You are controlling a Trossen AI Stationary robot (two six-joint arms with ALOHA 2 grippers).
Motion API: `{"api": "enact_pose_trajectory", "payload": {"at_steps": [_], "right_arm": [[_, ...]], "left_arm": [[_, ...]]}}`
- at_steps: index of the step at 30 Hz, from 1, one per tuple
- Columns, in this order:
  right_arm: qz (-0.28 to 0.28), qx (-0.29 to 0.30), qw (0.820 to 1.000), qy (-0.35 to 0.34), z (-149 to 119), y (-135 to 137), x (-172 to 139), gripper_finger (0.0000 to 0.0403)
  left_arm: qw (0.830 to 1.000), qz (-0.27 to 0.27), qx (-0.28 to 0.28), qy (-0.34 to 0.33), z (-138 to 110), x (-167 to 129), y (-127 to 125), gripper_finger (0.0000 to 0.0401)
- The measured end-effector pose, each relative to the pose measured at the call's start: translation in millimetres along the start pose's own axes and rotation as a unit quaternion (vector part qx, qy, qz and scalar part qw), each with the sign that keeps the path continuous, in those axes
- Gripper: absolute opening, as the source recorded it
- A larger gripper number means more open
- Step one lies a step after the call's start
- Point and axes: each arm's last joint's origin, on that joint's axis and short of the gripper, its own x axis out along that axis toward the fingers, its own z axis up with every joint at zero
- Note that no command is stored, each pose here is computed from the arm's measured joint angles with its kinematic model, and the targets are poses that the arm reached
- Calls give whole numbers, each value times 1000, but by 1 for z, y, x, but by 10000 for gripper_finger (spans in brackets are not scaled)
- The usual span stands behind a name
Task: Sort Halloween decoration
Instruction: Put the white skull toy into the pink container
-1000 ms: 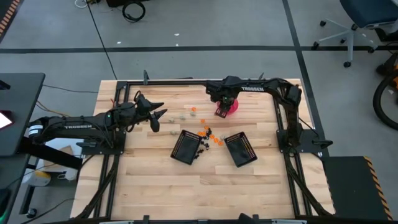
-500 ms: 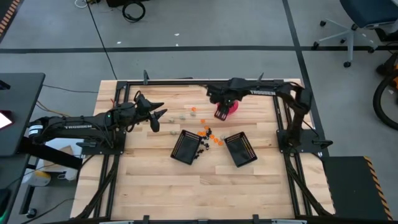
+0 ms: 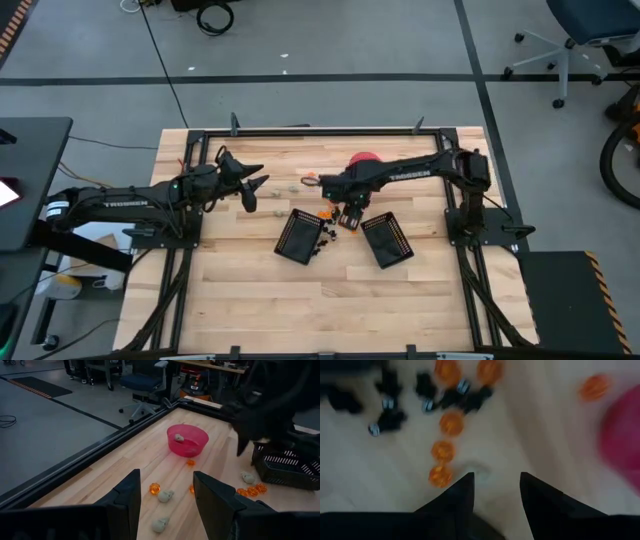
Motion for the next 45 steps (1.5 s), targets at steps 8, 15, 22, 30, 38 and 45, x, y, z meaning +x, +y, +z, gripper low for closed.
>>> {"api": "enact_pose_trajectory", "payload": {"at_steps": [8,15,22,30,38,45], "right_arm": [[-5,-27,998,63,2,9,37,162],[-9,-47,995,82,3,11,49,162],[-5,-49,994,98,4,12,58,162],[-2,-52,994,101,5,12,61,145],[-3,-54,994,98,4,12,60,101],[-5,-57,993,104,5,12,58,107]], "left_arm": [[1000,0,0,0,0,0,0,155],[1000,0,0,0,0,0,0,155],[1000,0,0,1,0,0,0,155],[1000,0,1,1,0,0,0,155],[1000,0,1,1,0,0,0,155],[1000,0,3,1,0,0,0,155]]}}
